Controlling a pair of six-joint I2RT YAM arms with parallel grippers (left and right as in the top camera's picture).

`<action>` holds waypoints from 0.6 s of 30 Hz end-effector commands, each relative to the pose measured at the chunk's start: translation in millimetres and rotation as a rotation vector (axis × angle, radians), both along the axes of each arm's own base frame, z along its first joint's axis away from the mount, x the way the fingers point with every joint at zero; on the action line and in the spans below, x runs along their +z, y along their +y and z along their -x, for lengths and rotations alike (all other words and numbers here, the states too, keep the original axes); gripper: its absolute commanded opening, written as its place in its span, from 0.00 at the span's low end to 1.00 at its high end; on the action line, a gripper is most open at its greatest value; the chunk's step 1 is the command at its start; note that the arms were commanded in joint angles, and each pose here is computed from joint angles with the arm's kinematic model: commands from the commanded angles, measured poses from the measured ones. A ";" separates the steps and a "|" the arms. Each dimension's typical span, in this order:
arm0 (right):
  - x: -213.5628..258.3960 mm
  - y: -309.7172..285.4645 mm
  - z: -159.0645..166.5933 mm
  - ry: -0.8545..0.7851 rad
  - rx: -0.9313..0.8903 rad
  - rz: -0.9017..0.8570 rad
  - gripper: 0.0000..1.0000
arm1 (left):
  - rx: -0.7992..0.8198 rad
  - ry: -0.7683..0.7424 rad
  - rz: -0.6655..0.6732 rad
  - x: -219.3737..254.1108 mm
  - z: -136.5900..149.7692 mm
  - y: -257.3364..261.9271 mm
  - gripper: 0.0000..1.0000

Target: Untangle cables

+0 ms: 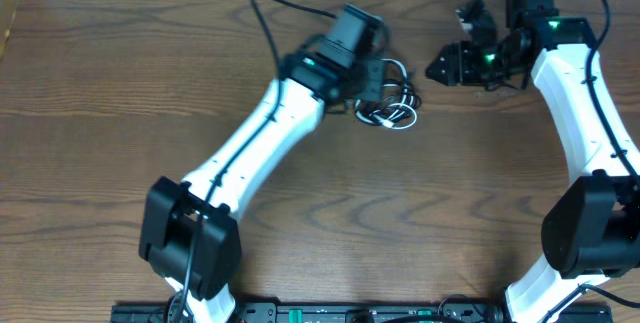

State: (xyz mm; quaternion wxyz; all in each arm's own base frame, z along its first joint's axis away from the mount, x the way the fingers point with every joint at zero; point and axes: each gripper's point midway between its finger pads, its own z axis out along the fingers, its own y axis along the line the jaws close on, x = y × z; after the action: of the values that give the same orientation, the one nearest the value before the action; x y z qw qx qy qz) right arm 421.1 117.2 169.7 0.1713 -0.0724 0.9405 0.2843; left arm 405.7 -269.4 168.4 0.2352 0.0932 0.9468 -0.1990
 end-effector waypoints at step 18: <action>22.6 56.3 -0.7 -0.107 0.124 -0.075 0.53 | -0.239 -0.244 0.277 124.5 13.6 18.3 0.08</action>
State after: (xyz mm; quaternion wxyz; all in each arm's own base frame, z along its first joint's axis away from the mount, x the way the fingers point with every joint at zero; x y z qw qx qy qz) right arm 425.0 163.7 178.5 0.1941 -0.1145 0.9270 0.2997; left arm 404.7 -254.2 235.6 0.2720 0.1649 0.8928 -0.3191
